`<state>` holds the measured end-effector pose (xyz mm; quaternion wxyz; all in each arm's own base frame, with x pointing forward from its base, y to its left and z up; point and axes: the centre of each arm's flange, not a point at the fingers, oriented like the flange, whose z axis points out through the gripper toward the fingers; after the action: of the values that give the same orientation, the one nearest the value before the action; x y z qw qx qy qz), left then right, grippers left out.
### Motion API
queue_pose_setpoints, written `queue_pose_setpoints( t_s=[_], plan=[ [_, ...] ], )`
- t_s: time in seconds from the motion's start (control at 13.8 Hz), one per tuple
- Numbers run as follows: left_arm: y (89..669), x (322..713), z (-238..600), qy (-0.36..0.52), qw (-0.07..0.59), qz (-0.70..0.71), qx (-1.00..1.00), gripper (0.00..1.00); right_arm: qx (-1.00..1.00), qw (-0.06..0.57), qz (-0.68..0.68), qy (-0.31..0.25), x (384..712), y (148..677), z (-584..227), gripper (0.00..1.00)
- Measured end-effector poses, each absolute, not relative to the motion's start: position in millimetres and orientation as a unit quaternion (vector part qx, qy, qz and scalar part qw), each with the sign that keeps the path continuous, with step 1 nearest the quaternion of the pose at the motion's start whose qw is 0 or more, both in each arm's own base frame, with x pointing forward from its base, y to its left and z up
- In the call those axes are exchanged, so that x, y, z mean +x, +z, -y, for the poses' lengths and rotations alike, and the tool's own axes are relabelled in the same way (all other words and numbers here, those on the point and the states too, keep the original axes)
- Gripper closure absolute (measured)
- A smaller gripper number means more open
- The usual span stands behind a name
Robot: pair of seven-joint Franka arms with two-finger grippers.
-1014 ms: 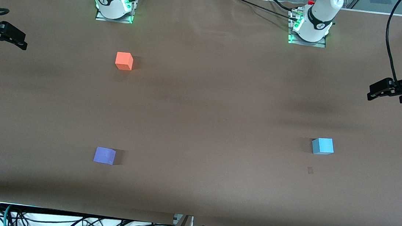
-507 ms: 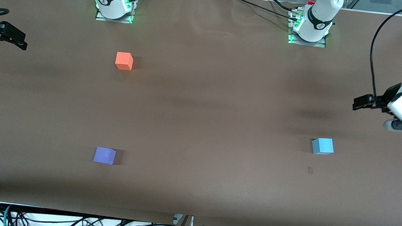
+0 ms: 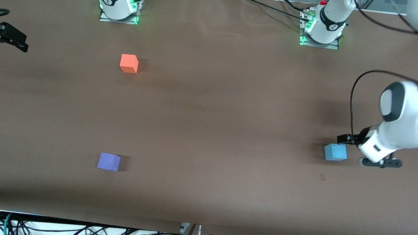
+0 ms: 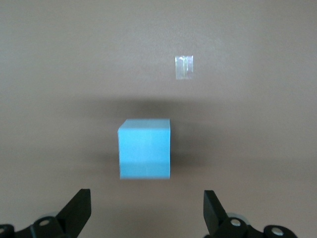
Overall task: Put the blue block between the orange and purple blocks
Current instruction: 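Reach the left gripper down over the light blue cube, then close the left gripper on the light blue cube and lift it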
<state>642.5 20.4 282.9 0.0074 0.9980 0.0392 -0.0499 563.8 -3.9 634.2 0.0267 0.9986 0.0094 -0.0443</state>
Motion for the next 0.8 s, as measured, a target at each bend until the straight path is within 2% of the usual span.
queue_pose_setpoints(
  t_s=[0.22, 0.8],
  plan=[
    [238, 649, -30, -0.036, 0.013, -0.049, 0.998, 0.0, 0.999, 0.019, -0.01, -0.038, 565, 635, 2, 0.0],
    [197, 651, -30, -0.029, 0.012, -0.049, 0.998, 0.0, 0.999, 0.017, -0.01, -0.043, 569, 628, 2, 0.0]
  ],
)
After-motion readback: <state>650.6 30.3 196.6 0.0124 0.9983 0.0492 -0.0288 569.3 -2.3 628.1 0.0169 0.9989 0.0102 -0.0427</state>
